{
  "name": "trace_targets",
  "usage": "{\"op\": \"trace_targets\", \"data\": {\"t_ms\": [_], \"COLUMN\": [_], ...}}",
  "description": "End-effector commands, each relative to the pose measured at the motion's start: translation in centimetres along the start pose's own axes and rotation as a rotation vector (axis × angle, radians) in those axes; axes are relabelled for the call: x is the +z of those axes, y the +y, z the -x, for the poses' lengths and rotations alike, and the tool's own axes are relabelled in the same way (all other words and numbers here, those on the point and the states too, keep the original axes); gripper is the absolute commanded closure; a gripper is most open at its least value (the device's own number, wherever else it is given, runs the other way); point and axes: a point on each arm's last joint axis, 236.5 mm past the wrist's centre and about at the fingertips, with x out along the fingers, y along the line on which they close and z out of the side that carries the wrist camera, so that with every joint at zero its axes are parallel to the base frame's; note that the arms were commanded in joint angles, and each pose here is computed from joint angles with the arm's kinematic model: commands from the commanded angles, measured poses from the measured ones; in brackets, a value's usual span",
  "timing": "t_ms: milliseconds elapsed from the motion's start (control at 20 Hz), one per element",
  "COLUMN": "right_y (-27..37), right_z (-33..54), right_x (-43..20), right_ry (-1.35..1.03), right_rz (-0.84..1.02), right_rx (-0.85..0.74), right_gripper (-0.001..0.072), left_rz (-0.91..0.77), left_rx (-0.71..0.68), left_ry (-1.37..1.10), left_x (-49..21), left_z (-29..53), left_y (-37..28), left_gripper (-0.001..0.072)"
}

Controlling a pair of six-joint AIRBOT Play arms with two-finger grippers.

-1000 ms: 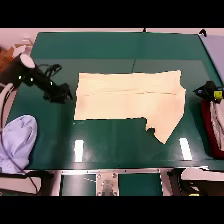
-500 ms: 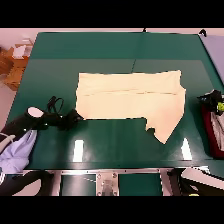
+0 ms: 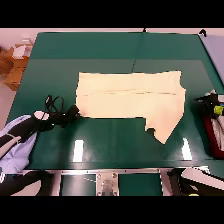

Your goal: Fold the shirts.

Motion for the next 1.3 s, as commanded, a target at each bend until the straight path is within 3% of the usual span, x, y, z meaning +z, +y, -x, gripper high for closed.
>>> {"op": "trace_targets", "data": {"t_ms": [0,200,450,600,650,700,750,800,1000,1250], "right_y": [-1.6,-6.2,-7.0,-6.8,-6.7,-6.5,-6.5,-6.4,-6.1,-6.0], "right_z": [-0.3,-0.1,-4.0,-6.5,-6.8,-6.9,-6.9,-6.8,-6.7,-7.1], "right_x": [-4.1,-8.5,-12.9,-14.3,-14.2,-13.8,-13.5,-13.2,-12.0,-10.9], "right_ry": [0.101,0.168,0.280,0.344,0.339,0.326,0.320,0.314,0.292,0.247], "right_rz": [-0.137,-0.230,-0.230,-0.205,-0.201,-0.188,-0.184,-0.177,-0.158,-0.135], "right_rx": [0.026,-0.074,-0.120,-0.133,-0.132,-0.120,-0.120,-0.121,-0.118,-0.107], "right_gripper": [0.0284,0.0284,0.0284,0.0325,0.0392,0.0431,0.0510,0.0547,0.0543,0.0543], "left_rz": [-0.056,-0.094,-0.102,-0.101,-0.101,-0.104,-0.106,-0.101,-0.105,0.167], "left_rx": [-0.021,-0.029,-0.030,-0.030,-0.034,-0.037,-0.041,-0.046,-0.056,-0.081], "left_ry": [0.036,0.052,0.054,0.057,0.079,0.104,0.127,0.146,0.177,-0.016], "left_x": [-0.7,-1.1,-1.2,-1.2,-1.7,-2.3,-2.9,-3.2,-2.5,-2.8], "left_z": [0.1,0.2,0.2,0.2,0.3,0.3,0.5,0.7,3.8,4.1], "left_y": [-0.9,-1.1,-1.1,-1.1,-1.2,-1.2,-1.3,-1.3,-0.6,2.0], "left_gripper": [0.0683,0.0683,0.0683,0.0682,0.0681,0.0640,0.0280,0.0174,0.0177,0.0174]}}
